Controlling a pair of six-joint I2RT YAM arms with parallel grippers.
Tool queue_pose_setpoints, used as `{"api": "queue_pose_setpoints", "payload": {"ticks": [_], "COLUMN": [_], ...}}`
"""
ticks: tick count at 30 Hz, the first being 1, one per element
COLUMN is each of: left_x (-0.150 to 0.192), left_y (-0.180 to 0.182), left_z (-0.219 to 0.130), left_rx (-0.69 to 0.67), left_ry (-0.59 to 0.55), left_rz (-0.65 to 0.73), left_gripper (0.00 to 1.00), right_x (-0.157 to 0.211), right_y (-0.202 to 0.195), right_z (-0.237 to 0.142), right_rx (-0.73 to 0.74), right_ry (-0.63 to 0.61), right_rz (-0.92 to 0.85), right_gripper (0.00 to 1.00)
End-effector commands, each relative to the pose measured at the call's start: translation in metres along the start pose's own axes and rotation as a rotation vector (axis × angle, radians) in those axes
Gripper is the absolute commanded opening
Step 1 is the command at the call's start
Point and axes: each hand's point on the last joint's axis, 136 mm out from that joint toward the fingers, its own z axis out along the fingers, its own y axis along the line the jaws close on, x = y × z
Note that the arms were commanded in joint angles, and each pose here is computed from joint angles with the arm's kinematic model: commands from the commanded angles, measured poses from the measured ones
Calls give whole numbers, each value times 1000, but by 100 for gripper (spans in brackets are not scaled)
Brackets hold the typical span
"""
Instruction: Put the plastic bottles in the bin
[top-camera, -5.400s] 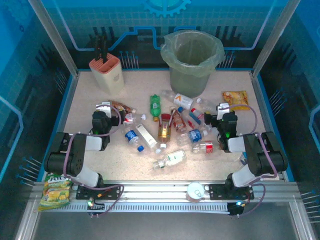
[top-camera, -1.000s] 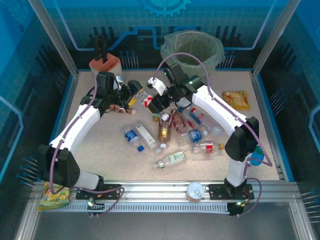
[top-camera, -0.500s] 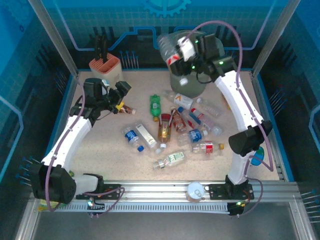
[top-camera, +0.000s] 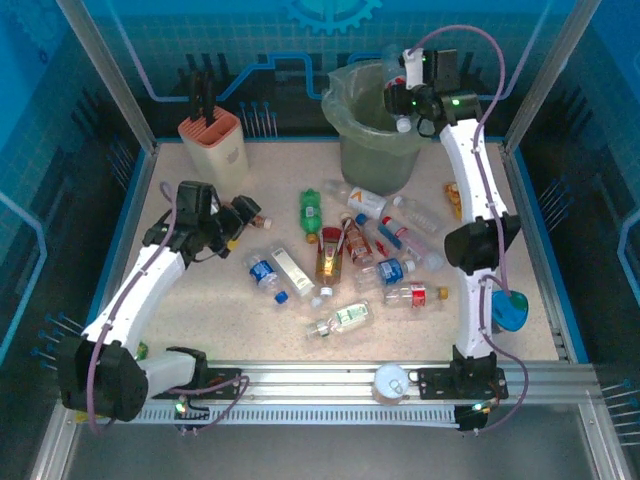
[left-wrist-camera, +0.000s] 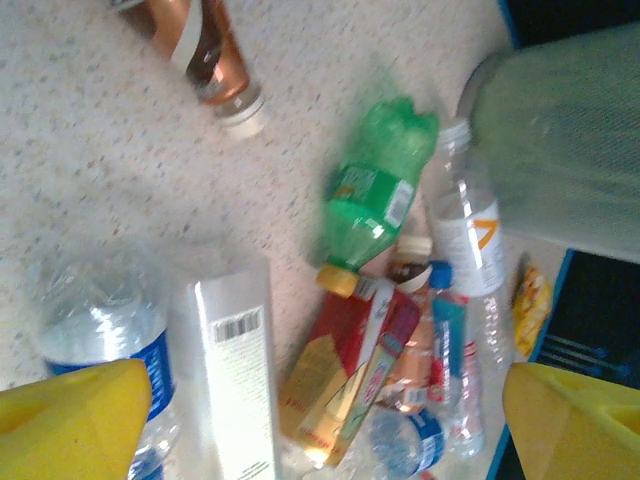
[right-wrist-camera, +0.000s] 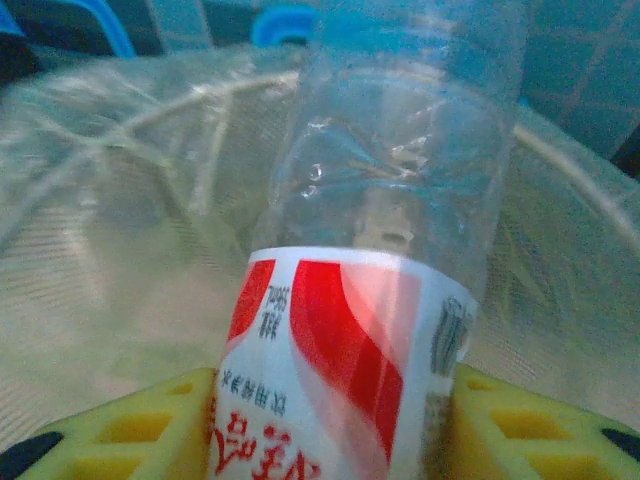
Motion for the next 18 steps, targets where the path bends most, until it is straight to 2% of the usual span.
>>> {"api": "queue_pose_setpoints", "payload": {"ticks": [1,5,8,12,18], "left_x": [20,33,42,57,81], "left_y": [29,48,58,63,69], "left_z": [1,0,0,5,19], "left_rx": [-95,-143,-161,-156,-141], "left_ry": [42,72,95,148,204], "left_rz": [22,22,20,8,-28], "left_gripper": [92,92,92,92,92], "right_x": [2,21,32,38,24], "right_y": [-10,-10,-10,-11,-8], "right_z": [16,37,49,59,50], "right_rx": [24,13,11,15,-3], "right_ry": [-14,30,51,59,24], "right_rz": [16,16,19,22,21], "right_gripper": [43,43,47,60,89]}}
